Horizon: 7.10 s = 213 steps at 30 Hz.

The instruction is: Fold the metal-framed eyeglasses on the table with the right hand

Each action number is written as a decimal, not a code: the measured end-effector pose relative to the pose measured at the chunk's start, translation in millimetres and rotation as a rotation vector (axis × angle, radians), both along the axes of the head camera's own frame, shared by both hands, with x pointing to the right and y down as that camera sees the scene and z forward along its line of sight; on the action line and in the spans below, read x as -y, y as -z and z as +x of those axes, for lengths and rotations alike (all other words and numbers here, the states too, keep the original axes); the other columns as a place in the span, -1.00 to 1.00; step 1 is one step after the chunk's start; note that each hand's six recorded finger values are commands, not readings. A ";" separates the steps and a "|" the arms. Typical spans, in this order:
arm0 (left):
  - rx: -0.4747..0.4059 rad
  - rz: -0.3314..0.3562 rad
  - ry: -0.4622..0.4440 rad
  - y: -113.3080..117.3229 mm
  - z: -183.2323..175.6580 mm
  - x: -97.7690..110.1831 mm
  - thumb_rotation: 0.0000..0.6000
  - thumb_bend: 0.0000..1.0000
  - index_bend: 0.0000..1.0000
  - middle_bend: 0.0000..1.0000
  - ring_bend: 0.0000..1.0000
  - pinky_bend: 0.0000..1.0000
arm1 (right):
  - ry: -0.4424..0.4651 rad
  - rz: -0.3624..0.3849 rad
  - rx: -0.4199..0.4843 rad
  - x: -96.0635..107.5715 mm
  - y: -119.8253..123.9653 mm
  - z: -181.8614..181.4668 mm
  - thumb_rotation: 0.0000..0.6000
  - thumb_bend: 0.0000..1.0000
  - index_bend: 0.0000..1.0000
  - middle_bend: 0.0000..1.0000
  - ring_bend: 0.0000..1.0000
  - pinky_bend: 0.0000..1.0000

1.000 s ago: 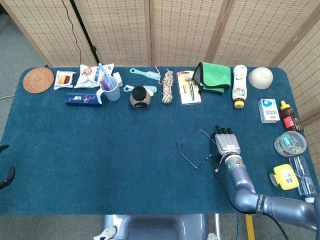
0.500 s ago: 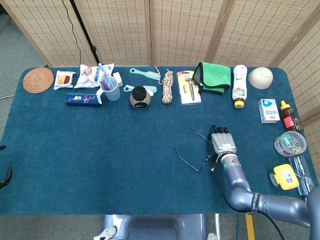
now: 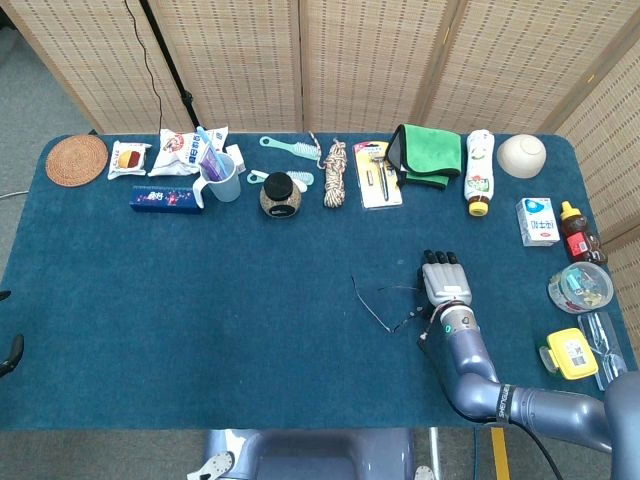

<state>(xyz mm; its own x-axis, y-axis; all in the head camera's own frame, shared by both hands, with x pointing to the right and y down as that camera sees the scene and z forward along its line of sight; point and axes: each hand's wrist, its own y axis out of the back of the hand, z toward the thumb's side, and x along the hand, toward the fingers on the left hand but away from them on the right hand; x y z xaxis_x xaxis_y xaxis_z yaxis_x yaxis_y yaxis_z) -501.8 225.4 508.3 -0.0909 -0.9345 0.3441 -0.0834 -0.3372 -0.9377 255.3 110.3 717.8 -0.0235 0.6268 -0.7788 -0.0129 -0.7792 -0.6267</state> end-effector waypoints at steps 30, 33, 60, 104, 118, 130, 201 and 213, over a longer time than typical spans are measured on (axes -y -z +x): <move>0.000 0.000 0.001 0.2 0.0 0.2 0.59 -0.19 -0.58 -0.77 -0.70 -0.72 | -0.007 0.010 -0.061 8.1 -4.5 7.8 1.00 -1.00 -0.10 -0.79 -0.89 -0.93; -0.001 0.001 0.001 -0.1 -0.2 0.2 0.58 -0.19 -0.58 -0.77 -0.70 -0.72 | -0.010 0.016 -0.066 9.6 -2.7 10.0 1.00 -1.00 -0.21 -0.85 -0.94 -0.96; -0.045 -0.004 -0.007 1.0 7.5 -1.9 0.58 -0.19 -0.58 -0.78 -0.70 -0.72 | -0.147 0.208 0.349 16.6 58.2 29.2 1.00 -1.00 -0.63 -0.96 -1.00 -1.00; -0.042 -0.006 -0.002 3.6 8.5 -0.5 0.58 -0.19 -0.58 -0.78 -0.70 -0.72 | -0.179 -0.328 1.266 -59.3 134.7 -66.6 1.00 -1.00 -0.77 -0.95 -1.00 -0.63; -0.043 -0.005 0.002 4.3 6.4 -1.8 0.59 -0.19 -0.58 -0.78 -0.70 -0.72 | -0.179 -0.391 1.263 -71.9 124.2 -71.0 1.00 -1.00 -0.80 -0.95 -0.96 -0.51; -0.046 -0.007 -0.003 4.0 8.4 -2.0 0.58 -0.19 -0.58 -0.78 -0.70 -0.72 | -0.230 -0.406 1.237 -76.7 108.8 -59.5 1.00 -1.00 -0.78 -0.95 -0.92 -0.46; -0.055 0.001 -0.005 9.7 11.2 -2.6 0.59 -0.19 -0.60 -0.78 -0.70 -0.72 | -0.494 -0.318 1.110 -36.5 26.4 14.3 1.00 -1.00 -0.75 -0.93 -1.00 -1.00; -0.053 0.005 -0.006 12.1 10.9 -2.1 0.58 -0.19 -0.60 -0.78 -0.70 -0.72 | -0.536 -0.311 1.145 -44.1 19.1 16.6 1.00 -1.00 -0.72 -0.91 -1.00 -1.00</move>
